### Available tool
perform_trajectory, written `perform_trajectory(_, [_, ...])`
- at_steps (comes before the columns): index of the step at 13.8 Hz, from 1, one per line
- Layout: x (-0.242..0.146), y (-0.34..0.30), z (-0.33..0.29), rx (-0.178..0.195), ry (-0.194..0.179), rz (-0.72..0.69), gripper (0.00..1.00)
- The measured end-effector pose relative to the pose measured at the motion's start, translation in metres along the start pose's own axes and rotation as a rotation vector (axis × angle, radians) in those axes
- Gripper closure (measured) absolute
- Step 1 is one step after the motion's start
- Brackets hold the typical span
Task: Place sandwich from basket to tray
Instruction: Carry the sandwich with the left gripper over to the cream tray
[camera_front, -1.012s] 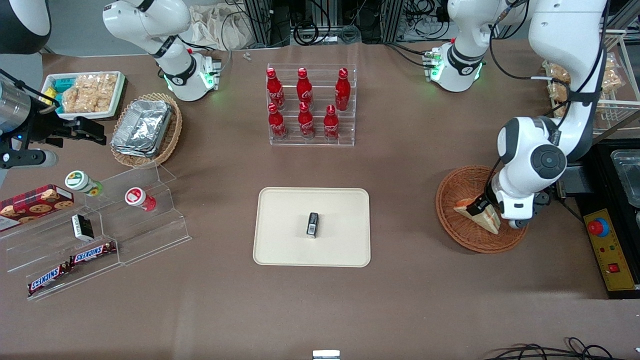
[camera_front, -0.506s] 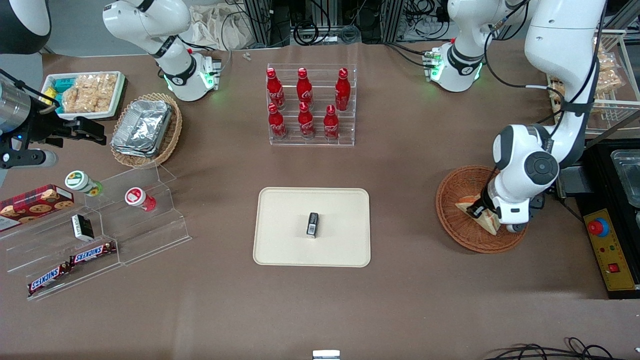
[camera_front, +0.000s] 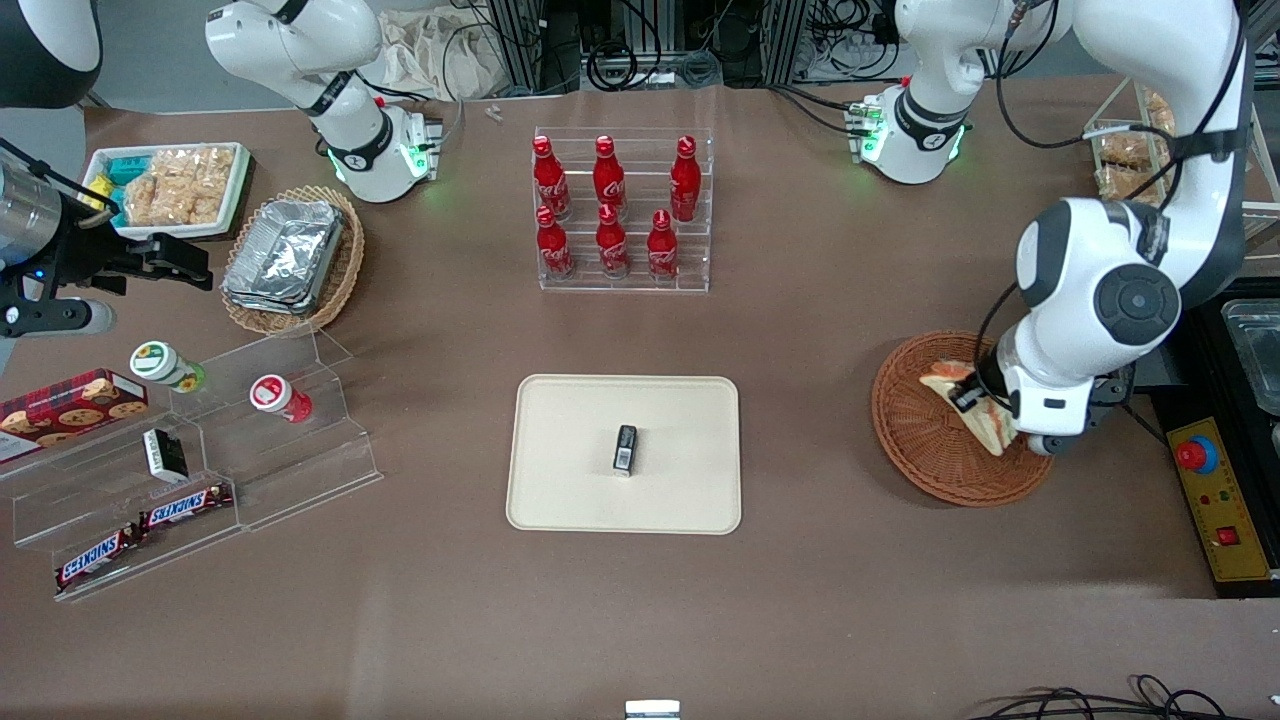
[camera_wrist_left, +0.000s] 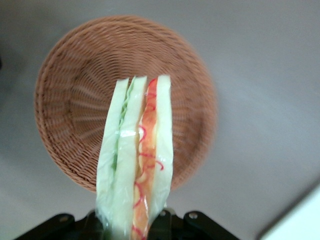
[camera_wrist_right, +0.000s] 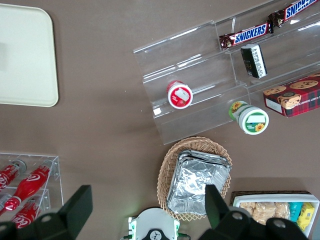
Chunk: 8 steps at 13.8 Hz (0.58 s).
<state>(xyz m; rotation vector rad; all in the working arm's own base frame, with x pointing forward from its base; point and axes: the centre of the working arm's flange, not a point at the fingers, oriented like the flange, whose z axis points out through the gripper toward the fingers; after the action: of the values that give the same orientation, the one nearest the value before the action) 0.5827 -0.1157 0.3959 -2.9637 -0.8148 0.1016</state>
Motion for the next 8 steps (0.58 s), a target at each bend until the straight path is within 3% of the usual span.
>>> perform_trajectory(4, [-0.073,0.085,-0.009,-0.053,0.005,0.303,0.80])
perform_trajectory(6, [-0.097,0.118,0.000,-0.131,0.013,0.357,0.80])
perform_trajectory(8, [-0.117,0.141,0.013,-0.165,0.010,0.403,0.80])
